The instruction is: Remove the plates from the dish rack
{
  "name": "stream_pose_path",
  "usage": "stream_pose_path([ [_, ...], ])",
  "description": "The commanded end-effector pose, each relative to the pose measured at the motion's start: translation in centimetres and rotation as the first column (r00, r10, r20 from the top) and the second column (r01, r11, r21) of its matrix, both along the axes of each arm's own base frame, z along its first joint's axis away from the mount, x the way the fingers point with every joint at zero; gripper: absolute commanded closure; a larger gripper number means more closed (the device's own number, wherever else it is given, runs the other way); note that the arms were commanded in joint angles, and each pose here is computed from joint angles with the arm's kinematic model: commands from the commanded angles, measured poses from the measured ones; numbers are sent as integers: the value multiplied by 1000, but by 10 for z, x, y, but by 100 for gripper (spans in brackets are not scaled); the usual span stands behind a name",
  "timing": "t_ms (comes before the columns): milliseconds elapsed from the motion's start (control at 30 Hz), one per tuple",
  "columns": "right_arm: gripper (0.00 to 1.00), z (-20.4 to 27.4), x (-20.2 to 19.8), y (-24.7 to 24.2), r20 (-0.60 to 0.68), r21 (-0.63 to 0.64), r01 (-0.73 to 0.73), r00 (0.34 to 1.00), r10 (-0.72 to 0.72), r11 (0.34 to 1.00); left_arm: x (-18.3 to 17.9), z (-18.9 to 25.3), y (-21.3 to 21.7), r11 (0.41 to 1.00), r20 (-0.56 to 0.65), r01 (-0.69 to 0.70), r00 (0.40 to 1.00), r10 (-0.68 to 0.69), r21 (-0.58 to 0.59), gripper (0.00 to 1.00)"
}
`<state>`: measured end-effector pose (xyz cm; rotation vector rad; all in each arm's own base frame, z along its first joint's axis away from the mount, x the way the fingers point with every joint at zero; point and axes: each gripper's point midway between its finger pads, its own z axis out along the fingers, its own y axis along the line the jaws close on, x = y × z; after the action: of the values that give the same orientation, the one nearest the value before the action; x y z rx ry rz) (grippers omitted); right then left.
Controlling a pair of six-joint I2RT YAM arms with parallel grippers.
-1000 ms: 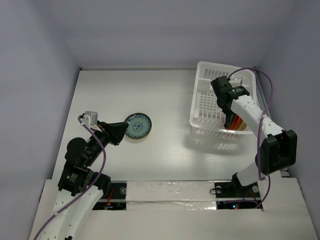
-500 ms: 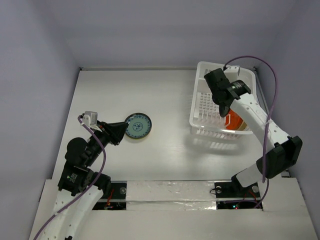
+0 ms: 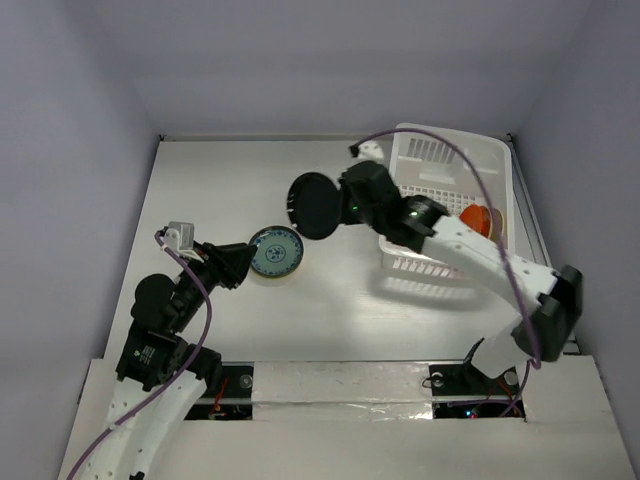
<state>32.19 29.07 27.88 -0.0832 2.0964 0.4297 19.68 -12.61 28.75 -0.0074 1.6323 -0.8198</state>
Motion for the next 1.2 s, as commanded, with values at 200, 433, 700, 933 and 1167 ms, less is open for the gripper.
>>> stream_pose_path([
  [200, 100, -63, 4, 141, -90, 298, -190, 970, 225, 936, 4, 7, 0, 1000, 12, -11, 1000, 11, -8, 65],
  [433, 100, -113, 4, 155, -178, 328, -157, 958, 224, 932, 6, 6, 1, 1000, 9, -16, 1000, 16, -9, 64],
  [700, 98, -147, 3, 156, -229, 312, -129, 951, 206, 941, 7, 5, 0, 1000, 6, -14, 1000, 14, -11, 63],
  [933, 97, -154, 1, 150, -229, 323, -104, 956, 184, 941, 6, 5, -1, 1000, 5, -10, 1000, 10, -12, 62],
  [1167, 78, -170, -1, 142, -263, 303, -69, 952, 153, 950, 6, 6, -1, 1000, 11, -8, 1000, 8, -14, 61],
])
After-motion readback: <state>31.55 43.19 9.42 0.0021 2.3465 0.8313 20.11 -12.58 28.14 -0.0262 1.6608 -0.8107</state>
